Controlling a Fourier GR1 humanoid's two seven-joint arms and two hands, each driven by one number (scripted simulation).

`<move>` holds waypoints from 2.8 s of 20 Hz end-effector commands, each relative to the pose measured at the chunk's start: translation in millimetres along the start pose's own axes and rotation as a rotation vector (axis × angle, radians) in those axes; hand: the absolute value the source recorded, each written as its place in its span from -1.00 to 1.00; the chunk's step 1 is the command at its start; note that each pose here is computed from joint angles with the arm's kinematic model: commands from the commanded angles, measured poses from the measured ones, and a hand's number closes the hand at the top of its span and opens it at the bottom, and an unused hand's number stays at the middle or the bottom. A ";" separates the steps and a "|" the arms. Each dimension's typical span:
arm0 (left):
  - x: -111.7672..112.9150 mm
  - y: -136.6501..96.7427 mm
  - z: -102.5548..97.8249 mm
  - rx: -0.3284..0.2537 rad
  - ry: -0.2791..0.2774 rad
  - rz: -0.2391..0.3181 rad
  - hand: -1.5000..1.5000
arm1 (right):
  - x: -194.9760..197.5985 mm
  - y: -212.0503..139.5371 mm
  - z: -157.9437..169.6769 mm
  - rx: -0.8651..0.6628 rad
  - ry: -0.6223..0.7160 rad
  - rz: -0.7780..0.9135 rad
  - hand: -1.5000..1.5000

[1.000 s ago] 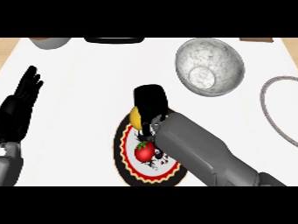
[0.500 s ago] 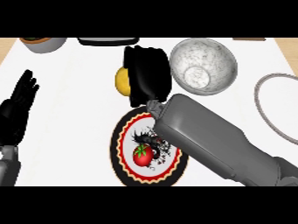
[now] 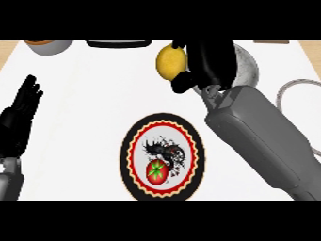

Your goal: Pick the lemon from the plate and place it in the bowl

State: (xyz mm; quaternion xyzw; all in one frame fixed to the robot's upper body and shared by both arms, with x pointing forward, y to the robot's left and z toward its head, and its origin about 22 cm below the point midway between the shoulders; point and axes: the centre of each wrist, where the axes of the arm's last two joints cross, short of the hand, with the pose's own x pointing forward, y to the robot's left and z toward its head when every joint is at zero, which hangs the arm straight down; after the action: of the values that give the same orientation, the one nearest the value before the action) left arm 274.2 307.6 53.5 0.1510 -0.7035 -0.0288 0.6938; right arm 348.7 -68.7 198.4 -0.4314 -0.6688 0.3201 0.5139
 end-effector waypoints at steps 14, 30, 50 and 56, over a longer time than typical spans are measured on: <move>11.0 -17.3 9.4 -0.035 -0.022 -0.001 0.00 | -126.3 40.7 -79.9 -0.015 0.061 -0.099 1.00; 2.4 -7.2 -9.1 -0.050 -0.022 -0.005 0.00 | -221.9 40.0 -77.7 0.242 0.198 -0.222 -1.00; 10.6 -6.2 -2.9 -0.027 -0.028 0.016 0.00 | -393.6 -66.4 -10.0 -0.054 0.243 -0.948 -1.00; 4.8 -10.6 -2.5 -0.013 -0.014 0.004 0.00 | -431.4 -83.2 26.8 0.006 0.186 -1.031 -1.00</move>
State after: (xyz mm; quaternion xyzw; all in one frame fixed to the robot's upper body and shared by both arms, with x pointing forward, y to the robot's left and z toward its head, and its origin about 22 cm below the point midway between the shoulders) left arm 279.3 298.9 57.7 0.1421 -0.7082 -0.0363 0.6906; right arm 366.9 -470.5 92.4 -0.0954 -0.7334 -0.0078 0.6730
